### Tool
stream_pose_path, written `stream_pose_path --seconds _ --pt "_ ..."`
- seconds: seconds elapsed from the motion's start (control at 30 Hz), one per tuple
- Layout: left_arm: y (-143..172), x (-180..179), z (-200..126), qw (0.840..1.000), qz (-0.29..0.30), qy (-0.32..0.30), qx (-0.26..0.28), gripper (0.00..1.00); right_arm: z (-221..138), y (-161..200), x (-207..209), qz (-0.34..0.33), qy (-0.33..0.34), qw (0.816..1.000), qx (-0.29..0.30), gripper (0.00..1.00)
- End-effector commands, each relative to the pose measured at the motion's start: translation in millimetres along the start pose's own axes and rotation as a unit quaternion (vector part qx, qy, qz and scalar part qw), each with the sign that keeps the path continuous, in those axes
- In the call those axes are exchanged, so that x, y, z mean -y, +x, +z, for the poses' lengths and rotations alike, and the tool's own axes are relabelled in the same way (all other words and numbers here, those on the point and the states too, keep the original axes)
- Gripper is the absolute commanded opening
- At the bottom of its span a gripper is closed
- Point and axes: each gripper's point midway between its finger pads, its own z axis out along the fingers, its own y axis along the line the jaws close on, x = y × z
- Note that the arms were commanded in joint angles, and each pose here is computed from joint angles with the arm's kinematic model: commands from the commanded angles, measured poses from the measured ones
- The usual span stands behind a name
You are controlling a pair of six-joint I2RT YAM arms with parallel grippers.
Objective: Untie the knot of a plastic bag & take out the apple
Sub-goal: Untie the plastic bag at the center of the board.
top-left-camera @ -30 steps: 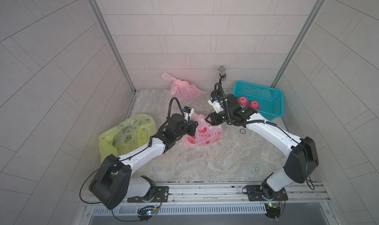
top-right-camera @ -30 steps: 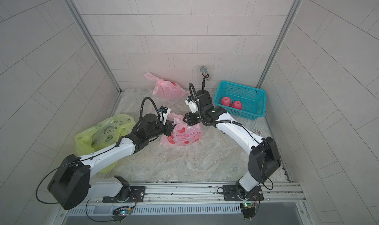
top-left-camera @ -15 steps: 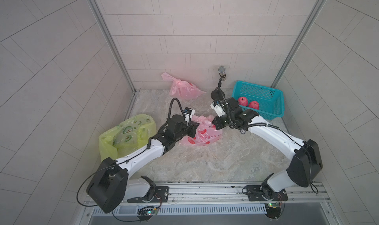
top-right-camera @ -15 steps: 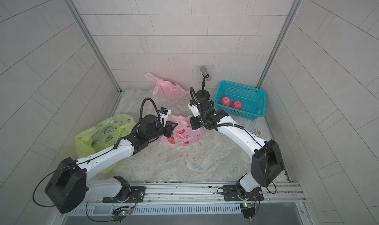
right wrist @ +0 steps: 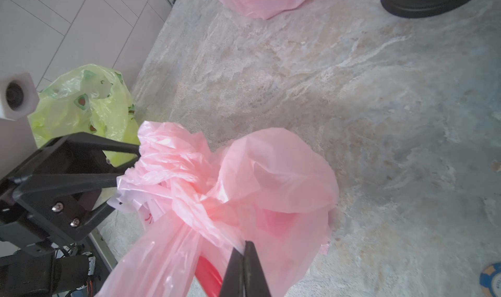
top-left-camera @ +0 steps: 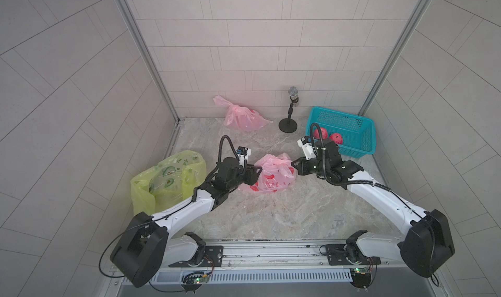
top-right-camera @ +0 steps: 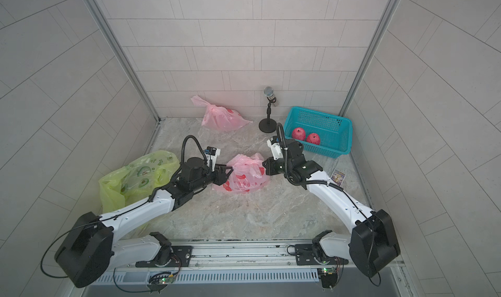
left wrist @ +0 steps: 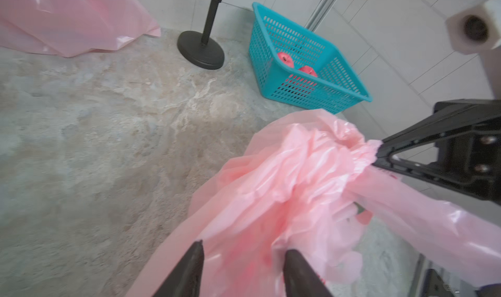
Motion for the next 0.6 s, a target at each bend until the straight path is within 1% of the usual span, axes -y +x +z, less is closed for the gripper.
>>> stream_pose_path --seconds 0.0,0.07,0.13,0.2,0.27,0.33,0.47,0.57 --pt "-10 -2 -16 1.0 0.009 -0.019 0.008 0.65 -4 -2 -1 -0.016 0.006 1.0 0.008 0.0" --pt "-19 0 -27 0.999 0.026 -0.031 0.007 0.66 -6 1 -4 -0.033 0.003 0.999 0.001 0.0" --pt "-33 3 -37 0.998 0.039 -0.038 0.017 0.66 -6 5 -8 -0.052 0.004 0.999 -0.01 0.0" --pt "-46 11 -41 0.997 0.061 -0.032 0.017 0.63 -4 12 -13 -0.069 0.005 0.997 -0.027 0.0" --pt "-55 23 -37 0.996 0.092 -0.017 -0.002 0.62 -1 17 -18 -0.08 0.002 0.996 -0.037 0.0" --pt "-56 31 -29 0.992 0.124 -0.004 -0.025 0.62 0 18 -22 -0.085 0.001 0.996 -0.04 0.0" --pt "-53 45 -13 0.975 0.212 0.01 -0.064 0.64 -2 16 -26 -0.09 -0.003 0.995 -0.037 0.0" --pt "-54 57 -3 0.963 0.256 0.03 -0.076 0.65 -2 17 -27 -0.092 -0.004 0.995 -0.042 0.0"
